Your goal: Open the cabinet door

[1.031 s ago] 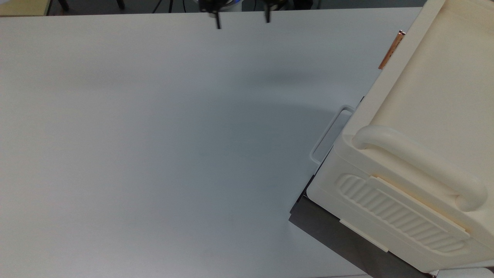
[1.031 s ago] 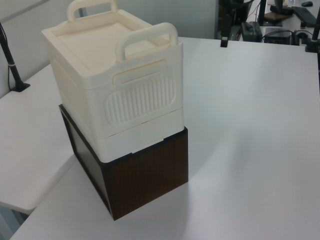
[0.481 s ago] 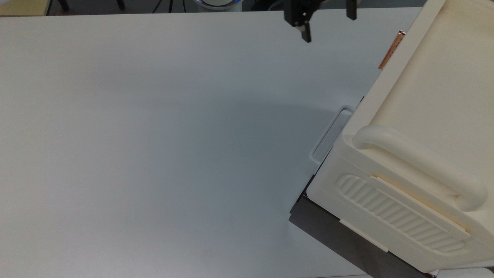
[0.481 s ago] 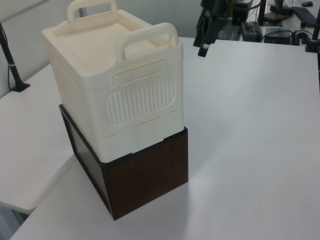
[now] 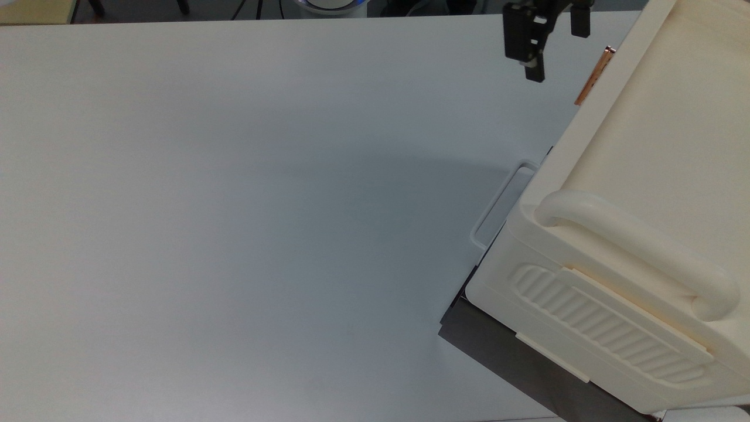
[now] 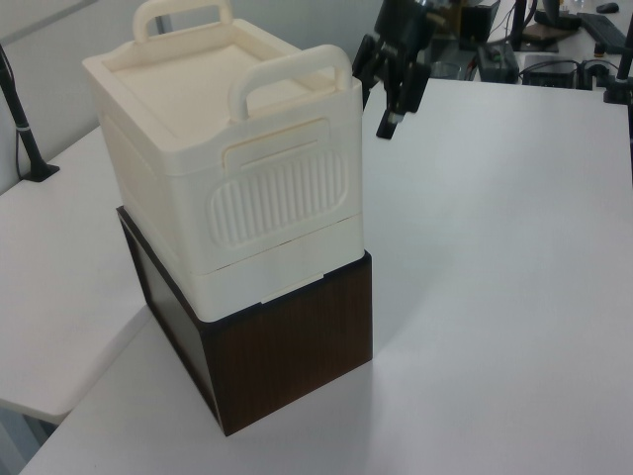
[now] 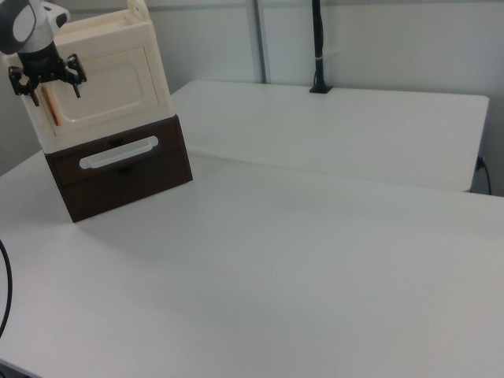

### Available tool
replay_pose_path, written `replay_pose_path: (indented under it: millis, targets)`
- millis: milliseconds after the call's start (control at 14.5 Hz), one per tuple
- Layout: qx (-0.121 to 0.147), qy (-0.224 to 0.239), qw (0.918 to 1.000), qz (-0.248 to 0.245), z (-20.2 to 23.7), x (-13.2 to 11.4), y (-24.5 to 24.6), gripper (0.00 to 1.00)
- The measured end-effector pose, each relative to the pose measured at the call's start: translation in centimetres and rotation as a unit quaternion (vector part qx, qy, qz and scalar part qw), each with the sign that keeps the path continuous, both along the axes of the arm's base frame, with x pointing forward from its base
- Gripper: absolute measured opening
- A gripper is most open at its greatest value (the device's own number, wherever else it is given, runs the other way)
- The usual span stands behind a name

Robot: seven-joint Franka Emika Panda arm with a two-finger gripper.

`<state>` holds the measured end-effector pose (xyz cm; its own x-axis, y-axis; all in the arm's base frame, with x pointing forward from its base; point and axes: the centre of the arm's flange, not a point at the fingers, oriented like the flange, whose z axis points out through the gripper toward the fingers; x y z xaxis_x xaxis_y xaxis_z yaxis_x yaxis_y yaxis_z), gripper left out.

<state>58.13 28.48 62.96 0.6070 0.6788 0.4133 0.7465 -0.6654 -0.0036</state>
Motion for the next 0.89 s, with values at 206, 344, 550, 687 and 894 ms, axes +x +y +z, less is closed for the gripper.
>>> replay_pose_path:
  millis: [206,344,550,687,894]
  targets:
    - [0.003,-0.009,0.9997,0.021,-0.9,0.1,2.0,0.93]
    - [0.008,-0.015,0.9995,0.027,-1.0,0.0,2.9,0.81]
    - [0.010,-0.021,0.9994,0.027,-1.0,0.2,3.0,0.56]
    - [0.013,-0.027,0.9992,0.025,-1.1,0.4,3.1,0.55]
    - [0.014,-0.025,0.9992,0.029,-1.0,0.2,3.3,0.27]
